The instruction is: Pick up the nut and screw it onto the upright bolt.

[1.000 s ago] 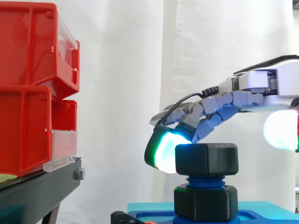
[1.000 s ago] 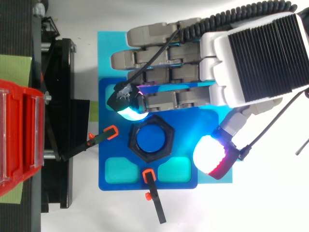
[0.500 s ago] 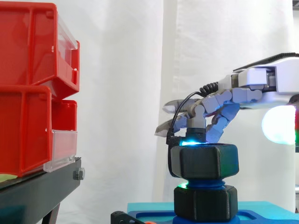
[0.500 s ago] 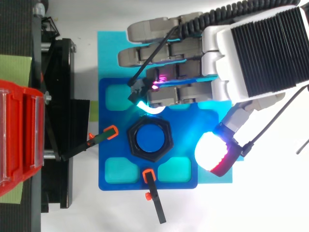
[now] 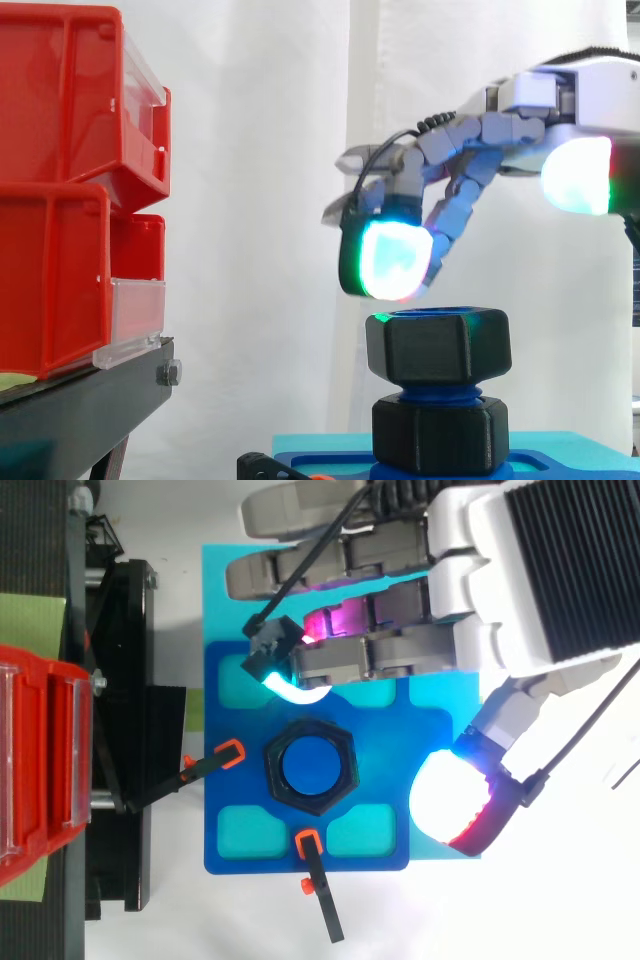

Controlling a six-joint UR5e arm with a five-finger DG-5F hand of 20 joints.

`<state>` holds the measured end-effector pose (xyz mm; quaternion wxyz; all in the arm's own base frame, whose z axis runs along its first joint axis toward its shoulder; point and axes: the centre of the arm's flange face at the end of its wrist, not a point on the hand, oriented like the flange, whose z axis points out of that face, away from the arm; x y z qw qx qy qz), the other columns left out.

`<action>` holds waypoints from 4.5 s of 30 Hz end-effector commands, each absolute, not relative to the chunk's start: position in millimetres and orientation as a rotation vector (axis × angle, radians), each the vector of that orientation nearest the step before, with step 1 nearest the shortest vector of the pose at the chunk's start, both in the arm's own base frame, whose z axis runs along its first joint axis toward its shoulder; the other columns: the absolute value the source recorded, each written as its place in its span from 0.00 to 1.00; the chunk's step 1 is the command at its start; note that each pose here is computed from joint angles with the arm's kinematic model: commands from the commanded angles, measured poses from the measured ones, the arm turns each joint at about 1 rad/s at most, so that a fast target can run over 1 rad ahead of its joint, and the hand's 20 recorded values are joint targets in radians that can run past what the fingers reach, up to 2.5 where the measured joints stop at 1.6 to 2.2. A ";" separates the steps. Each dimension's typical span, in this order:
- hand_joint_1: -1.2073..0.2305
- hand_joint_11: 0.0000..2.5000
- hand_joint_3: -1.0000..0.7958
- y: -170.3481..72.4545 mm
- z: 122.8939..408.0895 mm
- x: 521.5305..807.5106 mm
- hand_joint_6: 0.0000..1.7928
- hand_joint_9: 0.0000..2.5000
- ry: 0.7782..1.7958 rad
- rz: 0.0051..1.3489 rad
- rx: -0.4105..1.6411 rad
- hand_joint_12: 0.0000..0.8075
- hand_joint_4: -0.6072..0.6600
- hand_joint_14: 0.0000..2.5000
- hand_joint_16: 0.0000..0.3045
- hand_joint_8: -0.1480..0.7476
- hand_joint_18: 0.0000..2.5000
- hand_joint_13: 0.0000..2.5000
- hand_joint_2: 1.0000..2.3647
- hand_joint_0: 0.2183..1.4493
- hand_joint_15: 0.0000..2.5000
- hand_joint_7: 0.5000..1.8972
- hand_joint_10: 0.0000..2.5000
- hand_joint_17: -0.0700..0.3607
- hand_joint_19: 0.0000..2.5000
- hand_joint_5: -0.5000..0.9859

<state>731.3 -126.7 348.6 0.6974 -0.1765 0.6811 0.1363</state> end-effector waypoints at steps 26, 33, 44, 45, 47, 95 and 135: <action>0.71 0.00 0.28 -82.9 338.0 736.7 0.28 0.21 1.535 0.368 -0.391 0.38 0.60 0.00 0.13 0.42 0.00 0.06 0.00 0.20 0.00 0.13 0.00 0.36 0.00 0.24; 0.72 0.00 0.28 -69.4 343.0 742.4 0.28 0.22 1.515 0.363 -0.385 0.38 0.61 0.00 0.13 0.42 0.00 0.07 0.00 0.20 0.00 0.14 0.00 0.36 0.00 0.24; 0.71 0.00 0.28 -69.7 329.7 741.0 0.28 0.22 1.507 0.360 -0.382 0.38 0.61 0.00 0.13 0.42 0.00 0.07 0.00 0.20 0.00 0.14 0.00 0.36 0.00 0.24; 0.71 0.00 0.28 -69.7 329.7 741.0 0.28 0.22 1.507 0.360 -0.382 0.38 0.61 0.00 0.13 0.42 0.00 0.07 0.00 0.20 0.00 0.14 0.00 0.36 0.00 0.24; 0.71 0.00 0.28 -69.7 326.2 741.0 0.28 0.22 1.499 0.360 -0.382 0.38 0.61 0.00 0.13 0.42 0.00 0.07 0.00 0.20 0.00 0.14 0.00 0.36 0.00 0.24; 0.70 0.00 0.28 -116.4 306.0 728.0 0.28 0.26 1.492 0.349 -0.372 0.35 0.66 0.00 0.11 0.44 0.00 0.11 0.00 0.21 0.00 0.22 0.00 0.33 0.00 0.28; 0.76 0.00 0.28 -151.1 344.9 724.2 0.28 0.19 1.490 0.325 -0.412 0.38 0.57 0.00 0.13 0.39 0.00 0.04 0.00 0.18 0.00 0.10 0.00 0.36 0.00 0.24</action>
